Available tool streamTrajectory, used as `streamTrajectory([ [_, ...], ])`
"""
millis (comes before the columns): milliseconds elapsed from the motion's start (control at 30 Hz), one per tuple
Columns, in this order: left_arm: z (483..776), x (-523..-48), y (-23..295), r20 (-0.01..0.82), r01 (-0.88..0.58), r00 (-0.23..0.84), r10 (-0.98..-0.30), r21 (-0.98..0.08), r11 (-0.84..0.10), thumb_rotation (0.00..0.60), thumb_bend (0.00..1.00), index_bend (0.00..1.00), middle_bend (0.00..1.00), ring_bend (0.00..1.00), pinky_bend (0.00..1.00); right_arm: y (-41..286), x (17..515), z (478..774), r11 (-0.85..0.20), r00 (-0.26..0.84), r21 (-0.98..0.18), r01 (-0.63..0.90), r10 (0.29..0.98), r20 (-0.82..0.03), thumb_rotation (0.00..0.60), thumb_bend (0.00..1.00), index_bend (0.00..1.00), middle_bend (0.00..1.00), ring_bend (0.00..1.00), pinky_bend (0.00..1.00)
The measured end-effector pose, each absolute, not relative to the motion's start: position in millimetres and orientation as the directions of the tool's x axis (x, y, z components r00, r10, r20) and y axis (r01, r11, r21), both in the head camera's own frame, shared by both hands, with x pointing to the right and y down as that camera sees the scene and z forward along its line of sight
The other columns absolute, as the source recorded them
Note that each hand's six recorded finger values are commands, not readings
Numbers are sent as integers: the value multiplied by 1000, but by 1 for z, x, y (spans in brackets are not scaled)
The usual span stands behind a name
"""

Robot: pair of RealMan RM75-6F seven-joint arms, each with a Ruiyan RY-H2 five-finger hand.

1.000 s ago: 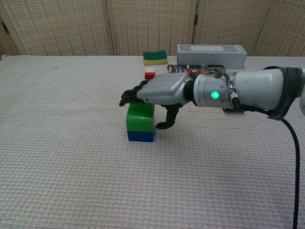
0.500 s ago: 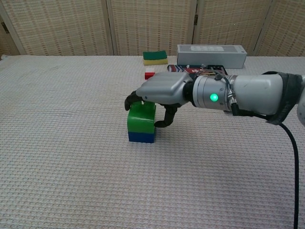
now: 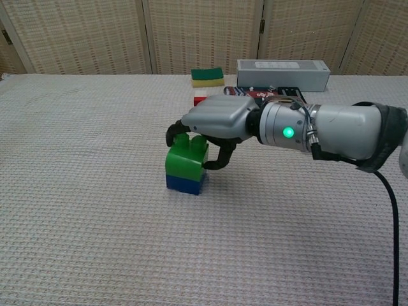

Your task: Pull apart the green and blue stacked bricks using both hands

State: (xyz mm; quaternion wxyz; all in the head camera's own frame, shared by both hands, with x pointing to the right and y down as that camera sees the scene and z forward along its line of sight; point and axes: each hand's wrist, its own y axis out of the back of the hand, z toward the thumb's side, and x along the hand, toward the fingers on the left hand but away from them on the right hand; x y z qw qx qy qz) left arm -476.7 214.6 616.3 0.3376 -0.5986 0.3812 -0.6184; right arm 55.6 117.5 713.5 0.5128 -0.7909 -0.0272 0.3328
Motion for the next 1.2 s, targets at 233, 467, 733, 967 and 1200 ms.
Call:
streamTrajectory([
  [233, 616, -476, 214, 481, -42, -52, -875, -877, -479, 600, 194, 0, 0, 0, 0, 119, 60, 719, -490, 762, -814, -312, 382, -522, 600, 406, 791, 706, 719, 844],
  [467, 615, -477, 214, 481, -47, -55, -875, -877, -479, 600, 194, 0, 0, 0, 0, 114, 56, 712, -487, 772, -830, -273, 403, -491, 600, 407, 886, 779, 781, 908],
  [733, 614, -473, 214, 479, -65, -28, -877, -877, -477, 600, 194, 0, 0, 0, 0, 108, 57, 699, -485, 779, -844, -227, 429, -457, 600, 407, 908, 795, 790, 924],
  [967, 617, -465, 215, 493, -134, 23, -870, -860, -492, 600, 194, 7, 0, 0, 17, 104, 57, 682, -490, 790, -852, -183, 443, -424, 600, 406, 933, 814, 806, 941],
  [1200, 622, -448, 213, 512, -262, 115, -851, -811, -523, 600, 194, 78, 44, 0, 75, 101, 59, 656, -497, 801, -856, -141, 450, -394, 600, 406, 947, 824, 816, 954],
])
